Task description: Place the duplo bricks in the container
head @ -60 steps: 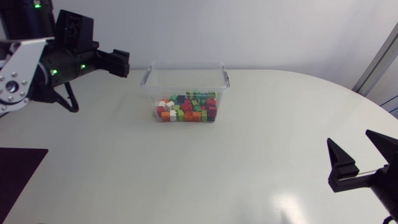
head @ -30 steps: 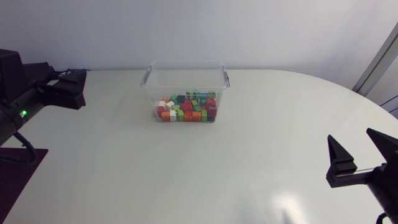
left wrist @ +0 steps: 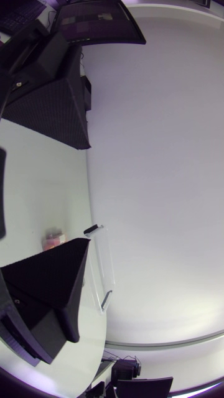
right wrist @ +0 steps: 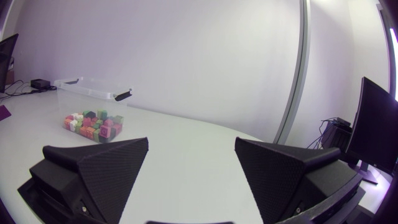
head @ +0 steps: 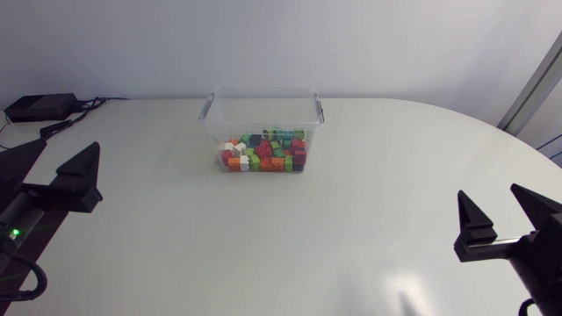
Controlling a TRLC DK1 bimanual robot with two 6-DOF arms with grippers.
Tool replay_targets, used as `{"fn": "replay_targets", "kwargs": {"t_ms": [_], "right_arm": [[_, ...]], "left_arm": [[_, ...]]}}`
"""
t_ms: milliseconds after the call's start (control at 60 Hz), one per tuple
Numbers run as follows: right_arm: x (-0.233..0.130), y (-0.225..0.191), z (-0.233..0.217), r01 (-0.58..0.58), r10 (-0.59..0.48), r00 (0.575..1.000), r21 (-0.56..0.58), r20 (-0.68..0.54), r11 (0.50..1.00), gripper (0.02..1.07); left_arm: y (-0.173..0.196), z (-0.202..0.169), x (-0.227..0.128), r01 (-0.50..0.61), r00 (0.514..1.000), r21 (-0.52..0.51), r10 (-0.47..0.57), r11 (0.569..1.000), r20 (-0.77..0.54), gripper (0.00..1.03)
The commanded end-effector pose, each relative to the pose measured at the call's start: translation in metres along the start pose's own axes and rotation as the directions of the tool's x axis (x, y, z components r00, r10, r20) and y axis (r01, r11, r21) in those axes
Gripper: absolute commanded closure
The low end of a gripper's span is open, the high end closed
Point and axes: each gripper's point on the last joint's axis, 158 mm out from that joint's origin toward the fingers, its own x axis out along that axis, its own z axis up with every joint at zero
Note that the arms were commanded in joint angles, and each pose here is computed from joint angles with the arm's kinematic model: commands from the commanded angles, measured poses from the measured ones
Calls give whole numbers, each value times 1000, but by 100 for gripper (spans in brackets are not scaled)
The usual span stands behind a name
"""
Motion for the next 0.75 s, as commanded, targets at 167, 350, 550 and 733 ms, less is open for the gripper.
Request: {"fn": "replay_targets", "kwargs": {"t_ms": [167,350,550,733], "right_arm": [[5,6,-12,-8,8,1000,89,5,996,7],[7,10,-18,-17,16,1000,134,10,991,7],[9,14,-23,-26,23,1000,177,16,984,7],[9,14,-23,-26,23,1000,177,16,984,7]], "left_arm": [[-1,-40,-13,6,1000,-57,-7,998,-22,6],[-2,-64,-19,8,999,-82,-11,997,-31,6],[-4,-89,-22,10,999,-106,-14,994,-39,6],[-4,-89,-22,10,999,-106,-14,994,-39,6]]}}
